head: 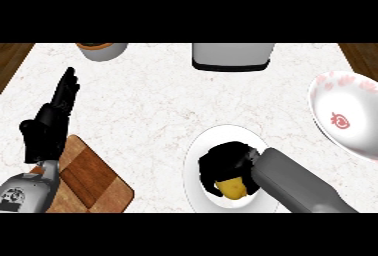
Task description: Pick the lemon from the plate and place it in the bowl
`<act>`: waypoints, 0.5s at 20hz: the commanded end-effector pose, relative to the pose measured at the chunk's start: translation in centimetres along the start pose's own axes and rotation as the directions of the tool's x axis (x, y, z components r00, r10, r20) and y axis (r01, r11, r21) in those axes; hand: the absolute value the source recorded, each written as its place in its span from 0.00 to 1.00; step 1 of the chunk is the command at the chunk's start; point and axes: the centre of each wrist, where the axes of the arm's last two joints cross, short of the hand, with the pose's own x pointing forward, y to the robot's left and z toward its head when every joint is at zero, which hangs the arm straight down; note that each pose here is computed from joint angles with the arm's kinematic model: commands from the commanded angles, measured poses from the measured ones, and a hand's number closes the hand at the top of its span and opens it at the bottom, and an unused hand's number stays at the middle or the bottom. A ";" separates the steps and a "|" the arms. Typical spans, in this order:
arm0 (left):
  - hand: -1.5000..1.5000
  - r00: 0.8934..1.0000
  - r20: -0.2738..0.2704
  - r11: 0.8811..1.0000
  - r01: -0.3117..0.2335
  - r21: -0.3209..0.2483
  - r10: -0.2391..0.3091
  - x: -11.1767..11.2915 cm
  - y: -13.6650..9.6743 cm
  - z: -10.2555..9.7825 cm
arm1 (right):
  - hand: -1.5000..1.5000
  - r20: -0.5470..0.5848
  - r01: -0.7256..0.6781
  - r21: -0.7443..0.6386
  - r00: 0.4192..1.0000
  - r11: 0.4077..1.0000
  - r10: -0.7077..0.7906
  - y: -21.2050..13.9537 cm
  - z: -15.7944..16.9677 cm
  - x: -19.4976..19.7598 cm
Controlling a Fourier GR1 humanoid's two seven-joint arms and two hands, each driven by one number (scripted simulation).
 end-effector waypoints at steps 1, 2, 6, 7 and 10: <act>0.50 1.000 -0.007 1.000 -0.001 -0.007 0.001 0.4 -0.6 0.6 | 1.00 0.060 0.064 0.023 0.996 0.998 -0.066 -0.8 -0.6 -1.3; 0.50 1.000 -0.012 1.000 -0.002 0.014 0.002 -1.2 0.9 0.5 | 1.00 0.067 0.073 0.028 0.995 0.997 -0.074 1.7 -1.2 0.0; 0.50 1.000 -0.003 1.000 0.016 0.011 -0.016 -1.1 0.0 -1.2 | 1.00 0.108 0.048 -0.010 0.993 0.999 -0.047 0.8 0.5 -0.7; 0.50 1.000 -0.014 1.000 0.008 0.017 -0.008 -1.1 -0.3 1.0 | 1.00 0.134 0.041 -0.043 0.990 0.998 -0.035 -2.4 1.8 0.2; 0.50 1.000 -0.015 1.000 0.007 0.029 -0.007 -1.1 0.9 0.1 | 1.00 -0.160 0.143 -0.212 0.971 0.967 -0.179 0.5 -1.5 1.3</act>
